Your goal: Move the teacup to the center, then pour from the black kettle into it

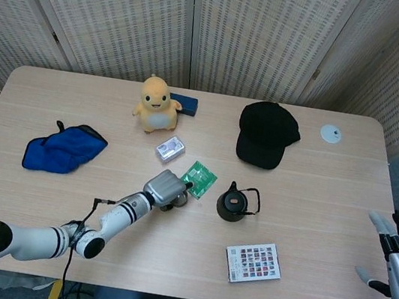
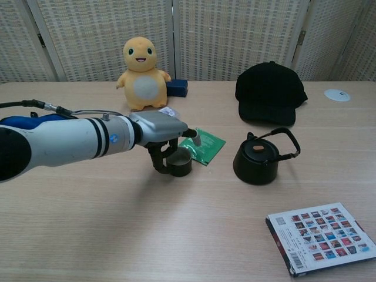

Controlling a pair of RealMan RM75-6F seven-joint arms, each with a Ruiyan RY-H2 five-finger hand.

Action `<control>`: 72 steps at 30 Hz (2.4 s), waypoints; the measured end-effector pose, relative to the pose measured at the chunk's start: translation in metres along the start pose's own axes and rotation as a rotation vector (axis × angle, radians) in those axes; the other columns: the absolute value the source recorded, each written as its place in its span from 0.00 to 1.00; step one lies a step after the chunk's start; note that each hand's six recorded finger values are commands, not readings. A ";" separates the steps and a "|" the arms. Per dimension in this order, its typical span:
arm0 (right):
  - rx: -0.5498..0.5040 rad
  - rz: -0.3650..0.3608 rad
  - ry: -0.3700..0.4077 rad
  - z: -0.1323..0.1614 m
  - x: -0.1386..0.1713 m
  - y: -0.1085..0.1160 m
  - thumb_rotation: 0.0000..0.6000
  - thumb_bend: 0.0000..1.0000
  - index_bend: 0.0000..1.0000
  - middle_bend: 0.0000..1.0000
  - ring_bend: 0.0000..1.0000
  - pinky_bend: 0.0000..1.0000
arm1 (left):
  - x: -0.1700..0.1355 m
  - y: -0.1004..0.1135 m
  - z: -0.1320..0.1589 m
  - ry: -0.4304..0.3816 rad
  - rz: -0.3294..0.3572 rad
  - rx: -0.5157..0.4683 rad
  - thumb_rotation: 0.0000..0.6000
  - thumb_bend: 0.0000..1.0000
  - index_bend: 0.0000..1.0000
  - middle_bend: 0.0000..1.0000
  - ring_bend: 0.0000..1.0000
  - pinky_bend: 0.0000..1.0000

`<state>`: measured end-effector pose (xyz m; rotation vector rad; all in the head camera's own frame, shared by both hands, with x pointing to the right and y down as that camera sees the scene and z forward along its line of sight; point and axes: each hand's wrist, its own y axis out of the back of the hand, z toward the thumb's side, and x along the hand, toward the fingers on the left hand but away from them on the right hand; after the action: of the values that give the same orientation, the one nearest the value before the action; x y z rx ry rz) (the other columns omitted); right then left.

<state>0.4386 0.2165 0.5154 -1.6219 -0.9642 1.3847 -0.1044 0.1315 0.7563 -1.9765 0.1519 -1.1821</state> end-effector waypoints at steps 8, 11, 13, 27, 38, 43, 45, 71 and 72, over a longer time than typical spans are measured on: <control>0.001 -0.005 0.003 0.001 -0.001 0.001 1.00 0.06 0.04 0.17 0.00 0.00 | -0.016 0.010 -0.007 0.012 0.040 -0.022 1.00 0.29 0.11 0.68 0.81 0.89; 0.001 -0.004 0.005 0.001 -0.002 0.002 1.00 0.06 0.04 0.17 0.00 0.00 | -0.029 0.019 -0.018 0.038 0.078 -0.044 1.00 0.29 0.11 0.61 0.75 0.89; 0.002 -0.002 0.007 0.001 -0.003 0.002 1.00 0.06 0.04 0.17 0.00 0.00 | -0.040 0.025 -0.029 0.065 0.105 -0.060 1.00 0.29 0.11 0.57 0.70 0.88; 0.008 0.059 0.049 0.011 -0.015 -0.006 1.00 0.07 0.10 0.20 0.05 0.11 | -0.151 0.030 -0.111 0.343 0.259 -0.136 1.00 0.28 0.16 0.35 0.44 0.62; 0.012 0.140 0.088 0.022 -0.027 -0.022 1.00 0.09 0.13 0.24 0.10 0.19 | -0.245 0.019 -0.145 0.512 0.385 -0.156 1.00 0.28 0.17 0.34 0.42 0.54; 0.020 0.183 0.102 0.028 -0.035 -0.029 1.00 0.08 0.13 0.29 0.13 0.19 | -0.286 0.015 -0.151 0.569 0.422 -0.141 1.00 0.28 0.17 0.34 0.42 0.51; 0.021 0.204 0.107 0.031 -0.038 -0.033 1.00 0.07 0.13 0.29 0.13 0.19 | -0.299 0.013 -0.153 0.588 0.429 -0.135 1.00 0.28 0.17 0.34 0.42 0.50; 0.001 0.440 0.211 0.098 -0.126 -0.103 1.00 0.03 0.07 0.17 0.09 0.18 | -0.343 0.004 -0.147 0.644 0.441 -0.154 1.00 0.28 0.19 0.34 0.42 0.46; 0.007 0.437 0.214 0.101 -0.129 -0.105 1.00 0.03 0.07 0.16 0.08 0.18 | -0.344 0.004 -0.147 0.645 0.442 -0.154 1.00 0.28 0.19 0.34 0.42 0.46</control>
<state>0.3171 0.1503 0.6520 -2.0085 -0.4959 1.4490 -0.4087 0.2066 0.5524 -1.5006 0.9787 -1.4852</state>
